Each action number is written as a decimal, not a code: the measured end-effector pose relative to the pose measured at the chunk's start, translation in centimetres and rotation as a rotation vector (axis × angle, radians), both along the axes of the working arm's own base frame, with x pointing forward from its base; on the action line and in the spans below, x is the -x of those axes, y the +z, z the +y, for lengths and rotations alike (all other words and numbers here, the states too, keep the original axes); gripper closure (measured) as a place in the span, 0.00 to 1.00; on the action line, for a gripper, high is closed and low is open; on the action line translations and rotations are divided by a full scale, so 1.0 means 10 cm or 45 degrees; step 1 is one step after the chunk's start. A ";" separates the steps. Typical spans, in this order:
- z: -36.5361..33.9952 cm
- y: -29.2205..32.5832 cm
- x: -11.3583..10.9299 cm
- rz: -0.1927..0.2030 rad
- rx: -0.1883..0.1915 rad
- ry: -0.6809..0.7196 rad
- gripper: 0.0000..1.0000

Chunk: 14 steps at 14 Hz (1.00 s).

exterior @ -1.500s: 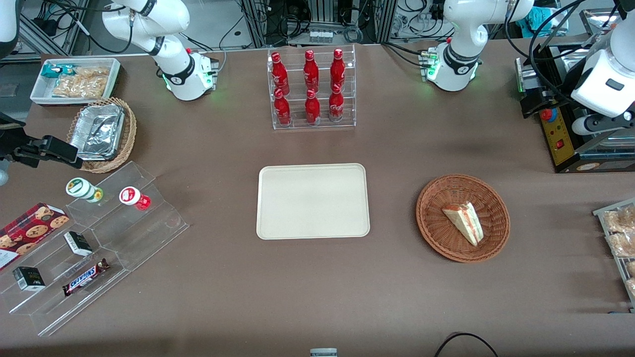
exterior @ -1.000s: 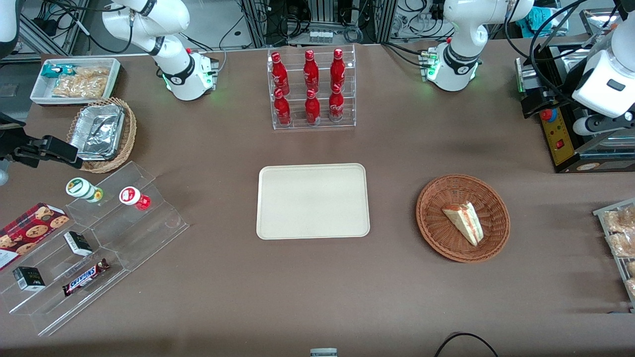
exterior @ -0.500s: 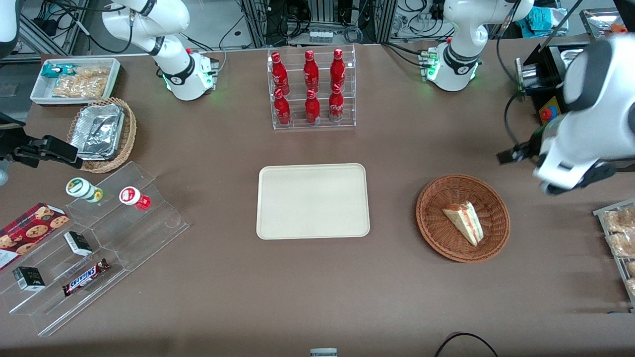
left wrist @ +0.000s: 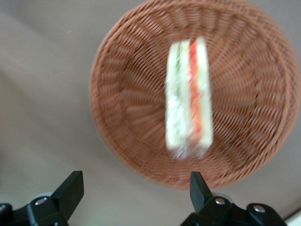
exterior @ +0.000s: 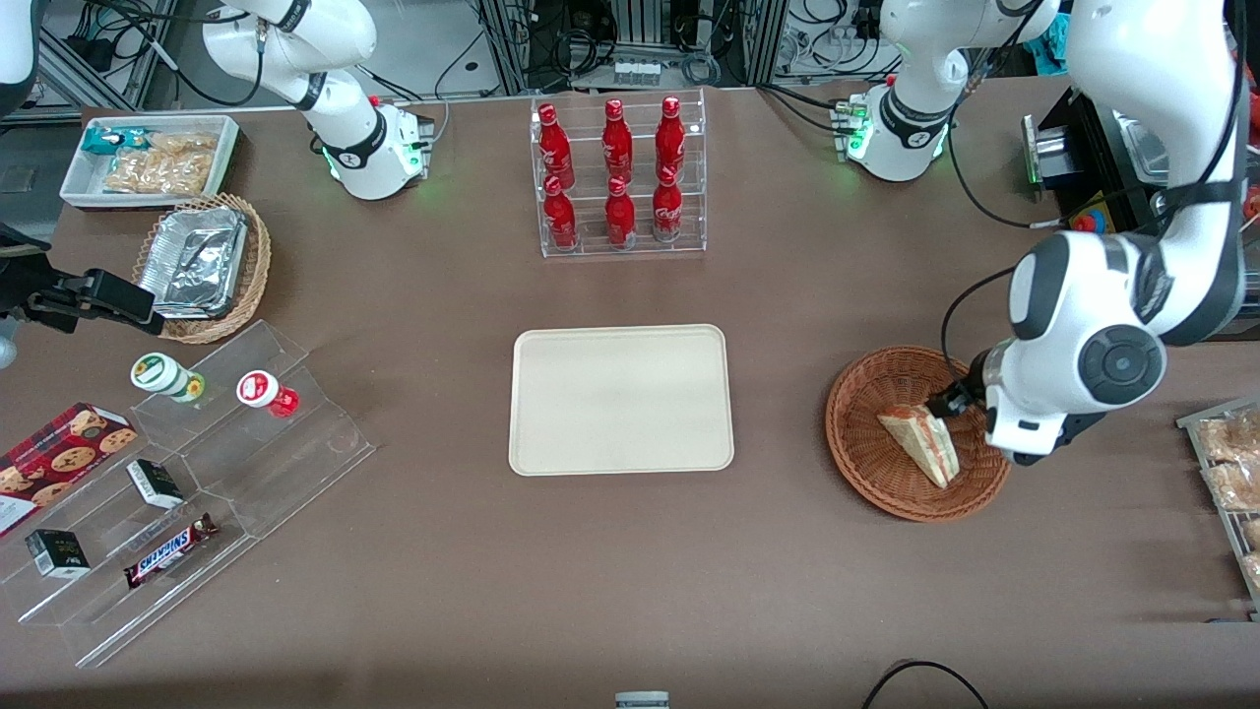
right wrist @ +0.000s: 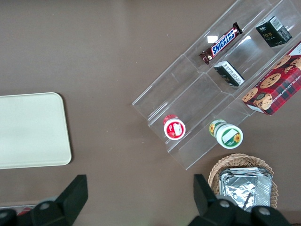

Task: Place sandwich from basket to tray
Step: 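Lower the open left gripper around the sandwich and close it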

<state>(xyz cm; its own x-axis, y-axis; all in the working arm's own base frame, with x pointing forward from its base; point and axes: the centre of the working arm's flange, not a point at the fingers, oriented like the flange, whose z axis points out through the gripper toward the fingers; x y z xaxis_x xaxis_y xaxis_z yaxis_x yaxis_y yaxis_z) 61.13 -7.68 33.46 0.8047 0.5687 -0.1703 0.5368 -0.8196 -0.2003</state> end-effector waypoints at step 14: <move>-0.08 -1.16 -0.13 -0.059 0.051 0.037 0.27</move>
